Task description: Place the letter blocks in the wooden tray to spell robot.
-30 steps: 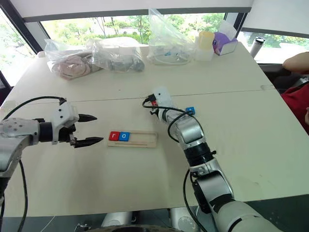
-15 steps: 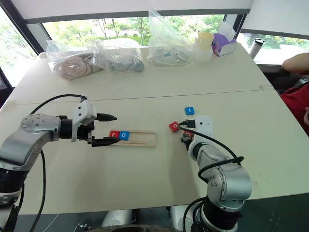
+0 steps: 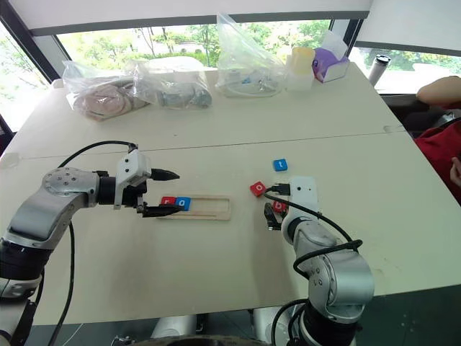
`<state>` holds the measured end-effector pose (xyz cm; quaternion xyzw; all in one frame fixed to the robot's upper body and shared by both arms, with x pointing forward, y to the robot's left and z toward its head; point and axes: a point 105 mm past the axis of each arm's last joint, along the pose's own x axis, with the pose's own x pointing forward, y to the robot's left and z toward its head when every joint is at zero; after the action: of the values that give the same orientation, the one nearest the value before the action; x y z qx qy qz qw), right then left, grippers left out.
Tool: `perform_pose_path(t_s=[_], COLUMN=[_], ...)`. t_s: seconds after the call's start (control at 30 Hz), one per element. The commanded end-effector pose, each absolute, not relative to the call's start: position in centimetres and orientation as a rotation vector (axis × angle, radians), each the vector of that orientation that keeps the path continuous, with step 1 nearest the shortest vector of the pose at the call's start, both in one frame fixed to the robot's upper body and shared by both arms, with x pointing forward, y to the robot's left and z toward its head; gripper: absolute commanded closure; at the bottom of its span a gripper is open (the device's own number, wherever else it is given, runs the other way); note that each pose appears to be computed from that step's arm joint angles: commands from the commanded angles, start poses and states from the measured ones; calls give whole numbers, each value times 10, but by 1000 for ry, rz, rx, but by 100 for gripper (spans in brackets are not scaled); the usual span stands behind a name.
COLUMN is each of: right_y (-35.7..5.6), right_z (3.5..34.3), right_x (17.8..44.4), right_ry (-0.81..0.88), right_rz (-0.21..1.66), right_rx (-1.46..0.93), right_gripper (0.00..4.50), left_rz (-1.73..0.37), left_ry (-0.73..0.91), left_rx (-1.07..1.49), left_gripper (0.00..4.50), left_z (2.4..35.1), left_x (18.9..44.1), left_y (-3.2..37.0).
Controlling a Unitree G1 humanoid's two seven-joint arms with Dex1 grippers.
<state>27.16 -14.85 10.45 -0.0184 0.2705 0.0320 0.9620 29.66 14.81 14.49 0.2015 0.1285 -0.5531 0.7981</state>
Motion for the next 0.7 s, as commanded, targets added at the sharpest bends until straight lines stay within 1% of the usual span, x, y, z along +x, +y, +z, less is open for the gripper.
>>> perform_pose_path(t_s=[0.03, 0.07, 0.1, 0.17, 0.2, 0.27, 0.3, 0.37, 0.43, 0.6, 0.7], right_y=[-143, -143, -143, -143, -145, -153, -157, -169, -176, -182, -186], right_z=[149, 153, 149, 133, 126, 118, 116, 109, 105, 92, 85], right_x=[281, 282, 279, 267, 262, 259, 258, 266, 272, 279, 281], right_ry=[343, 320, 326, 358, 365, 368, 360, 349, 332, 323, 328], right_rz=[260, 329, 431, 644, 729, 806, 837, 843, 845, 895, 910], right_rx=[-85, -110, -166, -313, -339, -289, -282, -311, -340, -407, -404], right_gripper=[6, 6, 6, 6, 6, 6, 6, 6, 6, 6, 6], left_rz=[-1206, -1217, -1239, -1297, -1327, -1366, -1379, -1398, -1395, -1374, -1373], left_ry=[230, 232, 234, 252, 270, 289, 286, 273, 262, 274, 287], left_rx=[422, 411, 407, 424, 450, 484, 480, 460, 456, 450, 444], left_gripper=[0, 0, 0, 0, 0, 0, 0, 0, 0, 0, 0], left_z=[165, 167, 170, 171, 168, 165, 167, 169, 170, 164, 159], left_x=[291, 289, 285, 272, 266, 255, 252, 246, 246, 243, 239], left_y=[150, 150, 149, 145, 144, 141, 138, 131, 125, 123, 123])
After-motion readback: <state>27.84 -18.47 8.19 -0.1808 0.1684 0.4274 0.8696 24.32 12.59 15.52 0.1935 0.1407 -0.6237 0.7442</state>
